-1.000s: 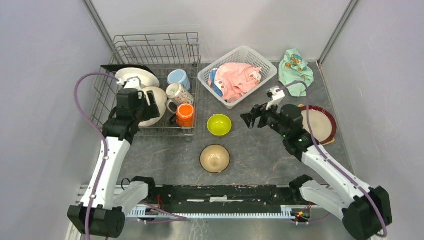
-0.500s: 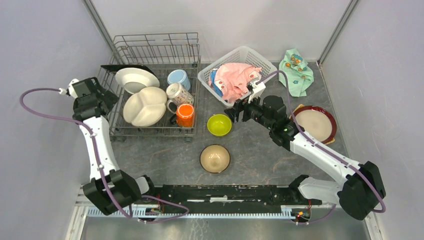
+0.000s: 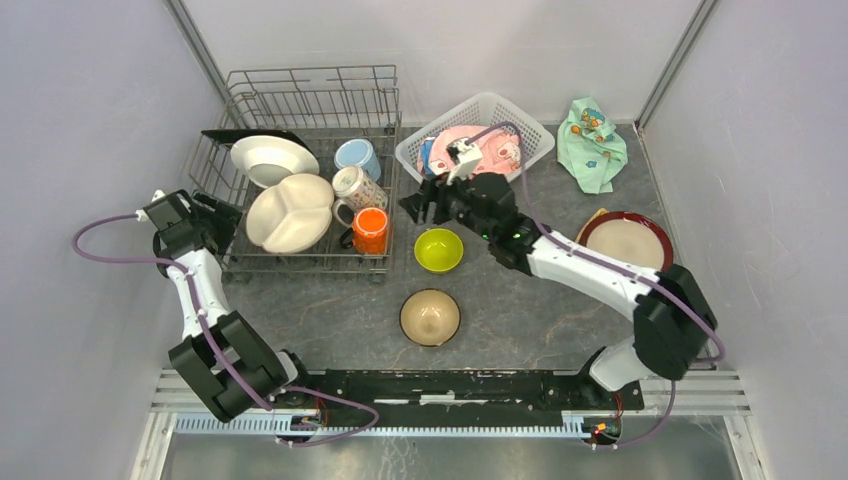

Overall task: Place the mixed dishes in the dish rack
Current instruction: Pick up the plate from the dish rack, then insert the plate into the dish rack.

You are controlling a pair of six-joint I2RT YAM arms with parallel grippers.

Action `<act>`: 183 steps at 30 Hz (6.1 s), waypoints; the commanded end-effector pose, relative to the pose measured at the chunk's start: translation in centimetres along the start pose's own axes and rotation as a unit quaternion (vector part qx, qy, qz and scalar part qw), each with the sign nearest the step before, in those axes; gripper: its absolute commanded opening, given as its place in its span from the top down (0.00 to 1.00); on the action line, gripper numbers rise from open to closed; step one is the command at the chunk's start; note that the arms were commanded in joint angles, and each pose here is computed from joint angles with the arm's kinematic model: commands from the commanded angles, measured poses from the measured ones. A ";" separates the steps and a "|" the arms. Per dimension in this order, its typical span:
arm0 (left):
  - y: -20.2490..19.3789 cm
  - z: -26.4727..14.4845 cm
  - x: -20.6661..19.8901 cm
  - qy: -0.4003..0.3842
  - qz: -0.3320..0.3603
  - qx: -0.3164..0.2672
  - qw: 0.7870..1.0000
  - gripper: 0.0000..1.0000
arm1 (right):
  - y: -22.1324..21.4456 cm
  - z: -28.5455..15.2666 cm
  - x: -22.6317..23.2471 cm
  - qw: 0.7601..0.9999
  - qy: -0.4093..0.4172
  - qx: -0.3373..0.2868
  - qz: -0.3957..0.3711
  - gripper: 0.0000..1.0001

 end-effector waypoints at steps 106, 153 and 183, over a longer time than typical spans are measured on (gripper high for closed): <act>-0.6 -10.6 -15.2 -0.291 -0.070 -0.045 0.953 0.98 | 3.6 5.2 7.6 0.932 0.187 -0.059 0.304 0.32; 6.4 -8.9 -13.4 0.266 -0.114 -0.246 0.925 0.98 | -6.2 -11.3 -1.9 0.999 -0.030 0.024 0.019 0.02; 4.7 -3.3 -13.0 0.360 -0.103 -0.235 0.897 0.98 | -5.5 -11.5 -2.6 0.998 -0.057 0.008 -0.006 0.02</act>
Point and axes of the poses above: each gripper's point midway between its finger pads, its own z axis out along the fingers, its own x axis along the line the jaws close on, y = z × x, the point moved 7 cm from there along -z, back along the fingers, and after that the axes turned 3 degrees about z, right-handed, at the moved point
